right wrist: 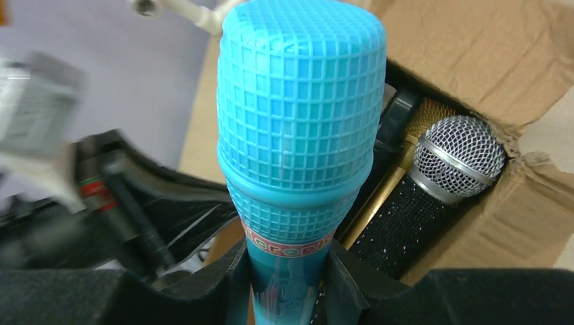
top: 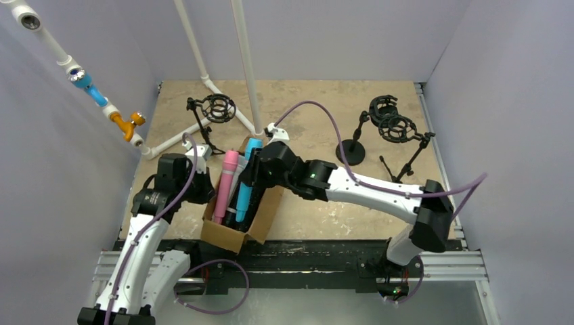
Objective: Attach the microphones to the stand
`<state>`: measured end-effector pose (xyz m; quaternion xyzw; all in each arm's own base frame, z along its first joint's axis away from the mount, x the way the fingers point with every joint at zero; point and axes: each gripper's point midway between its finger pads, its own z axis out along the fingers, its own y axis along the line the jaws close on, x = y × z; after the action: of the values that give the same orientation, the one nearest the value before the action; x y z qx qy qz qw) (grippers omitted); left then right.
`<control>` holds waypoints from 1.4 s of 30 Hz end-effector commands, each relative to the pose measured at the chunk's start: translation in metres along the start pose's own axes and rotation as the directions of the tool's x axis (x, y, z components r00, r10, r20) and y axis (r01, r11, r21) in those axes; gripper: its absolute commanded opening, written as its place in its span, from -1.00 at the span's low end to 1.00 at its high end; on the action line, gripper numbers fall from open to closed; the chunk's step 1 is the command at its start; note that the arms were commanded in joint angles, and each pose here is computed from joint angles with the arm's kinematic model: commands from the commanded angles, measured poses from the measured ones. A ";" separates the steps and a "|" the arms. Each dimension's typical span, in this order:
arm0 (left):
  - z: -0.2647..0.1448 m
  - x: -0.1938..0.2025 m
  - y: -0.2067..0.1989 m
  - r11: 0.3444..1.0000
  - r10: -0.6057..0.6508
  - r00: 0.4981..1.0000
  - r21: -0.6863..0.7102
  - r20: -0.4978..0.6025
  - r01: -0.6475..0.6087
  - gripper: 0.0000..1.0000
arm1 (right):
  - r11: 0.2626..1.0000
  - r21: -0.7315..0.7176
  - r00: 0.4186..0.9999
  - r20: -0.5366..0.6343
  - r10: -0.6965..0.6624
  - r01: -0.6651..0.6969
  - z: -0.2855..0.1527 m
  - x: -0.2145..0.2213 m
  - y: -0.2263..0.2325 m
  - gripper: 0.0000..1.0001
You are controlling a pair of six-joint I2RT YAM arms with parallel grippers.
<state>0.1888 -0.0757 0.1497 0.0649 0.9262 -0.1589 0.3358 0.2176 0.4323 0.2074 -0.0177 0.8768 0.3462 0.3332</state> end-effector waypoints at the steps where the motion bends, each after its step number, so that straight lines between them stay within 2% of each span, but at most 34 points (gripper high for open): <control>1: -0.010 -0.037 0.002 0.999 -0.029 0.986 -0.020 0.166 0.033 -1.00 | 0.988 -0.154 0.999 0.043 -0.015 0.022 -0.042 -0.032 0.026 -0.68; 4: -0.014 -0.038 0.009 0.997 -0.041 0.980 -0.057 0.196 0.053 -1.00 | 0.994 -0.103 0.999 0.050 -0.021 0.026 -0.049 -0.043 -0.002 -0.70; 7: -0.017 -0.038 0.018 0.990 -0.066 0.974 -0.104 0.215 0.090 -1.00 | 0.999 -0.034 1.000 0.001 -0.027 0.027 -0.041 -0.042 -0.044 -0.70; 11: -0.023 -0.036 0.028 0.977 -0.098 0.965 -0.160 0.242 0.140 -1.00 | 0.988 0.134 0.995 -0.067 -0.074 0.082 -0.020 -0.024 -0.110 -0.71; 14: -0.026 -0.034 0.035 0.963 -0.133 0.956 -0.193 0.262 0.187 -1.00 | 0.975 0.188 0.988 -0.124 -0.097 0.119 0.000 -0.007 -0.138 -0.71; 20: -0.022 -0.031 0.035 0.953 -0.186 0.948 -0.190 0.258 0.238 -1.00 | 0.948 0.243 0.961 -0.230 -0.151 0.207 0.049 0.016 -0.165 -0.74; 26: -0.016 -0.022 0.031 0.954 -0.212 0.946 -0.159 0.247 0.255 -1.00 | 0.945 0.224 0.951 -0.248 -0.183 0.240 0.079 0.013 -0.158 -0.78; 29: -0.013 -0.019 0.031 0.954 -0.217 0.944 -0.152 0.250 0.259 -1.00 | 0.953 0.208 0.954 -0.250 -0.164 0.218 0.086 0.012 -0.153 -0.52; 32: -0.014 -0.020 0.028 0.957 -0.219 0.942 -0.135 0.253 0.258 -1.00 | 0.966 0.187 0.962 -0.241 -0.131 0.178 0.088 0.008 -0.145 -0.06; 35: -0.015 -0.022 0.029 0.954 -0.220 0.942 -0.143 0.255 0.262 -1.00 | 0.978 0.157 0.969 -0.227 -0.102 0.140 0.083 0.003 -0.136 0.25; 39: -0.015 -0.023 0.030 0.952 -0.223 0.939 -0.151 0.262 0.268 -1.00 | 0.988 0.102 0.976 -0.199 -0.093 0.115 0.066 -0.008 -0.118 0.40; 42: -0.015 -0.021 0.030 0.952 -0.224 0.938 -0.149 0.264 0.269 -1.00 | 0.983 0.146 0.986 -0.136 -0.095 0.115 0.047 -0.030 -0.119 0.31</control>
<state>0.1795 -0.0375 0.1368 -0.0894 0.9220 -0.0943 0.3646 0.2872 0.3681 0.0643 -0.0834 0.9426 0.2214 0.2358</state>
